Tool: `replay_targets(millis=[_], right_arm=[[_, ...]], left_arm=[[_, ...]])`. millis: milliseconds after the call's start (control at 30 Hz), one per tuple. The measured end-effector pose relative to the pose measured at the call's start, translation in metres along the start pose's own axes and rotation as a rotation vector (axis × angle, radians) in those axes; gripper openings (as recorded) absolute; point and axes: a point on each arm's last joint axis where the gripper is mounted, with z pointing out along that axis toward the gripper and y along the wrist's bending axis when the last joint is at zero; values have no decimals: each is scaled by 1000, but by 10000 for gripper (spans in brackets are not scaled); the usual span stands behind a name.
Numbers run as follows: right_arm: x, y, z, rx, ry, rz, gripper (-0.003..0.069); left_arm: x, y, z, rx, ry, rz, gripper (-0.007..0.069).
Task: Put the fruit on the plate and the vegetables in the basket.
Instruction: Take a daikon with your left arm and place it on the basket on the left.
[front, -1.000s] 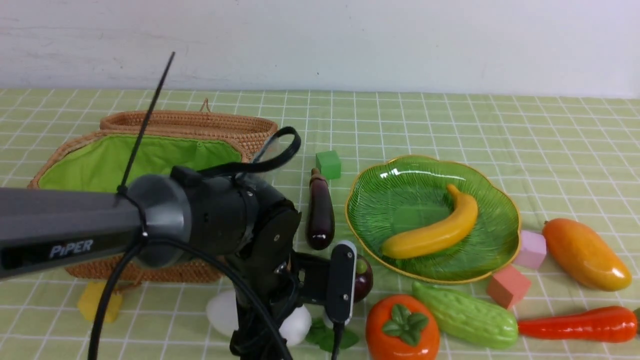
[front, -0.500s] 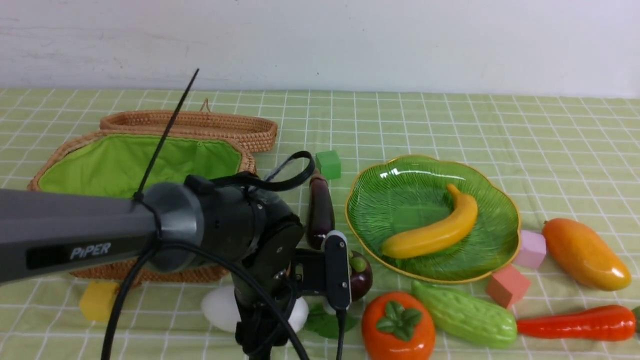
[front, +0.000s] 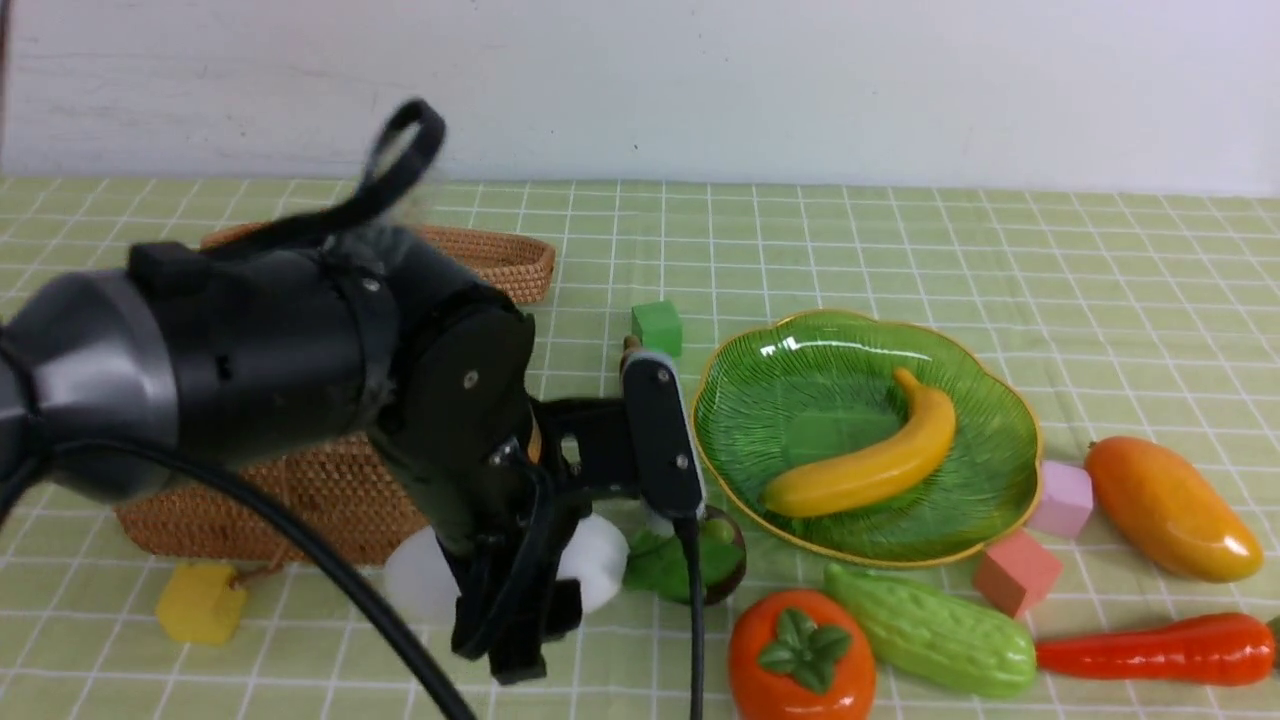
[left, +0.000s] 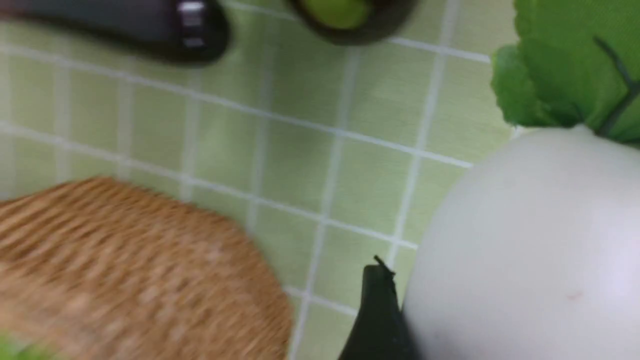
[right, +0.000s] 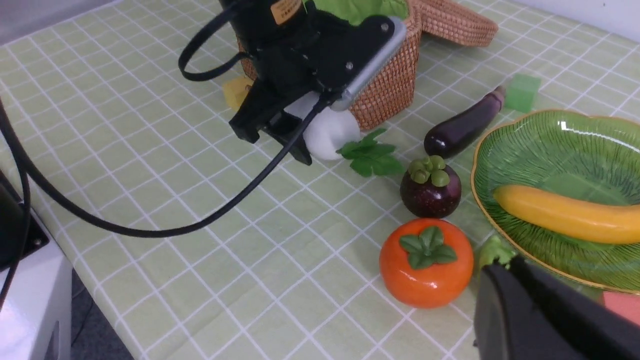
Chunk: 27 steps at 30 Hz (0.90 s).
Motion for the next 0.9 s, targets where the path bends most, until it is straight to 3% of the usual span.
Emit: replay_targets(millis=[200, 333, 500, 667, 900], right_arm=[[-1, 0, 0, 4, -15, 23, 3], [-1, 0, 0, 5, -16, 22, 3], [-2, -1, 0, 8, -17, 20, 3], [-2, -1, 0, 8, -17, 20, 6], [-10, -3, -1, 30, -105, -22, 11]], left_arm=[[-5, 42, -51, -171, 10, -124, 512], [28, 94, -57, -229, 74, -231, 512], [73, 136, -37, -247, 149, -298, 512], [99, 156, -17, -258, 171, -357, 512], [103, 161, -10, -263, 161, -376, 512]])
